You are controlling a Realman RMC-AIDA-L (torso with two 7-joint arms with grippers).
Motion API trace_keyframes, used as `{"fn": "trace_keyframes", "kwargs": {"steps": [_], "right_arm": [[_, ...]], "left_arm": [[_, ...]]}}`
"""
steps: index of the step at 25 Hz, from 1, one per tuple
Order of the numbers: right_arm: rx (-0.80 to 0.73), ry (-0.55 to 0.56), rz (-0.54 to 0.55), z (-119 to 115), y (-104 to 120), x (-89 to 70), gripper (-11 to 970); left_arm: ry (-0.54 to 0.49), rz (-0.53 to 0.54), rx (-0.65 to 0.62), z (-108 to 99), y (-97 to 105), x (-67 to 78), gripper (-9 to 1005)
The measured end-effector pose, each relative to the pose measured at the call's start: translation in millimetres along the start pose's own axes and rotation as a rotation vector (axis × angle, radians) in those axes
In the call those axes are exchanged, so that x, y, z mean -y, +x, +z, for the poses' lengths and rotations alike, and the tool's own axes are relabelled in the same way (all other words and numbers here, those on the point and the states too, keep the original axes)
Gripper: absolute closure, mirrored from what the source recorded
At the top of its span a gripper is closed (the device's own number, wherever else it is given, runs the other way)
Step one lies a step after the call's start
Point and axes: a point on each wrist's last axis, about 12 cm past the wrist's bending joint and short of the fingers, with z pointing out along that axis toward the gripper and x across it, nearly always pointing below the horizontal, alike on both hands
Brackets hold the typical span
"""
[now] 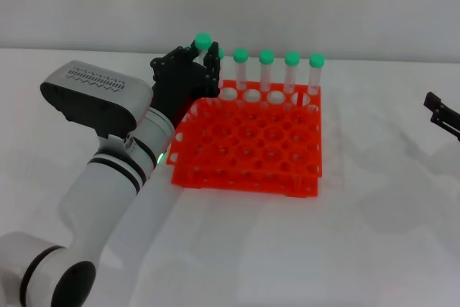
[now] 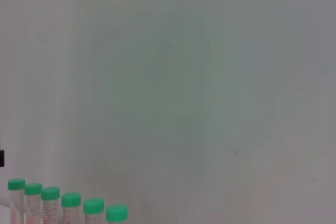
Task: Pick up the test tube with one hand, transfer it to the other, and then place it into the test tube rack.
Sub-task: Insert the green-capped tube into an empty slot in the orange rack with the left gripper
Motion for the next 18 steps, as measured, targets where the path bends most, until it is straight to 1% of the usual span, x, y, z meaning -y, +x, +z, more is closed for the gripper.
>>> {"fn": "trace_keyframes", "kwargs": {"steps": [5, 12, 18], "right_arm": [[0.001, 0.004, 0.001, -0.5, 0.0, 0.5, 137], [0.001, 0.001, -0.001, 0.5, -0.4, 0.3, 137], [0.001, 0.003, -0.001, 0.1, -0.3, 0.5, 137]], "left_arm": [[-0.009, 0.006, 0.000, 1.6, -0.7, -3.9, 780], [0.006, 0.020, -0.003, 7.2, -2.8, -4.7, 780], [0.007, 0.016, -0.008, 7.3, -2.0, -6.1, 780]]}}
